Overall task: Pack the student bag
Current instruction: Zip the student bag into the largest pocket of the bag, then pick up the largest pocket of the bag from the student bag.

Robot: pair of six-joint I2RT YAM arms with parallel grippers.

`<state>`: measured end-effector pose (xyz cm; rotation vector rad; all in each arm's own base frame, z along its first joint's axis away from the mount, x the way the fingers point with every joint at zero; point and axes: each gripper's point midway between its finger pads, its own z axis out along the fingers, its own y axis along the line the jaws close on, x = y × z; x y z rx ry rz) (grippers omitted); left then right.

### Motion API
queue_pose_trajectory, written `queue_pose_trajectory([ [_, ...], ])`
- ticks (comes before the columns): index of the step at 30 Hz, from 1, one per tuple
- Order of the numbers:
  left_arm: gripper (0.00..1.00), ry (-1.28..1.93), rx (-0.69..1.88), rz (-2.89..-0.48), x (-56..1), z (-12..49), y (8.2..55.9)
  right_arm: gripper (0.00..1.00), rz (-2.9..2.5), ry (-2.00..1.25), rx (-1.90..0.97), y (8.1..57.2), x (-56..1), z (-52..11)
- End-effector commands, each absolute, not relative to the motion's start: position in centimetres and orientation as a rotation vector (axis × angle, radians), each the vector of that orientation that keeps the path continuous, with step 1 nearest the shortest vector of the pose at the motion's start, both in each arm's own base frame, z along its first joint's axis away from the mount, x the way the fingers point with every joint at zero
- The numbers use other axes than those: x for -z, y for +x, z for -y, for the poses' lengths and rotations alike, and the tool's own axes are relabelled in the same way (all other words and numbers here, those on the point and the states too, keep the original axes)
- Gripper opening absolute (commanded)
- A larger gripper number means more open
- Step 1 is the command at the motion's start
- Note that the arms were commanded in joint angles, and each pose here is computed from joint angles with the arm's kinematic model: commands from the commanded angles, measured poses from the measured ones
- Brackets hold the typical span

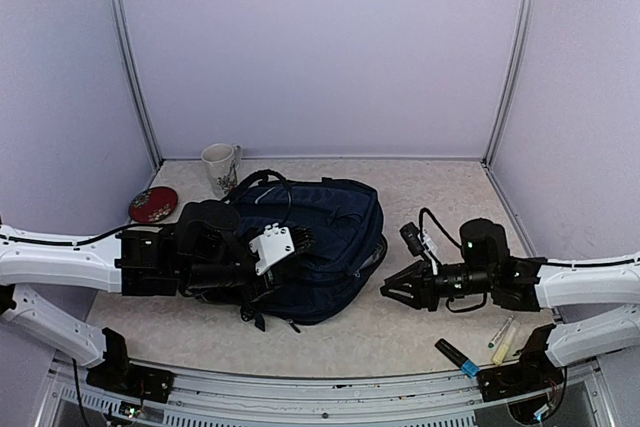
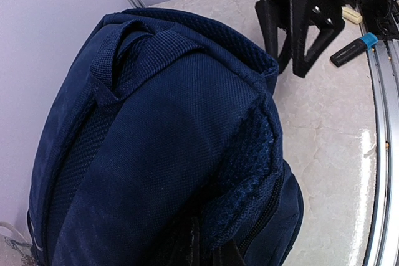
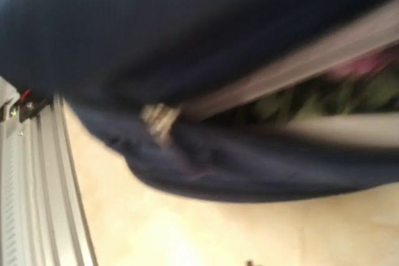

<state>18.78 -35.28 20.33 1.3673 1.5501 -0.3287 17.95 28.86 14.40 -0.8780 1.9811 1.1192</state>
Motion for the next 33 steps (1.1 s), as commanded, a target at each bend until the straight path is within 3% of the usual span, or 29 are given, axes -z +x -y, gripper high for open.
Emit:
queue_pose_trajectory([
  [1, 0.0, 1.169, 0.331, -1.504, -24.9, 34.5, 20.8, 0.35, -1.77, -0.76, -1.218, 18.1, -17.6, -31.2],
  [3, 0.0, 1.174, 0.335, -1.503, -24.9, 34.6, 20.7, 0.44, -1.805, -0.768, -1.257, 17.9, -16.9, -32.4],
  [4, 0.0, 1.173, 0.336, -1.501, -25.1, 34.6, 20.7, 0.53, -1.816, -0.787, -1.272, 17.6, -16.4, -33.0],
  [6, 0.0, 1.165, 0.335, -1.502, -25.3, 34.6, 20.8, 0.58, -1.832, -0.805, -1.282, 17.4, -15.5, -33.9],
  [15, 0.0, 1.174, 0.352, -1.486, -25.9, 34.9, 20.3, 0.44, -1.824, -0.738, -1.09, 21.1, -15.9, -34.5],
  [18, 0.0, 1.167, 0.335, -1.492, -25.9, 34.9, 20.6, 0.36, -1.833, -0.749, -1.134, 21.3, -16.1, -35.6],
  [24, 0.0, 1.172, 0.344, -1.477, -26.2, 35.3, 20.6, 0.27, -1.847, -0.726, -1.205, 20.9, -15.7, -36.1],
  [33, 0.0, 1.177, 0.328, -1.483, -25.9, 35.4, 20.9, 0.29, -1.942, -0.691, -1.222, 19.1, -13.1, -35.7],
])
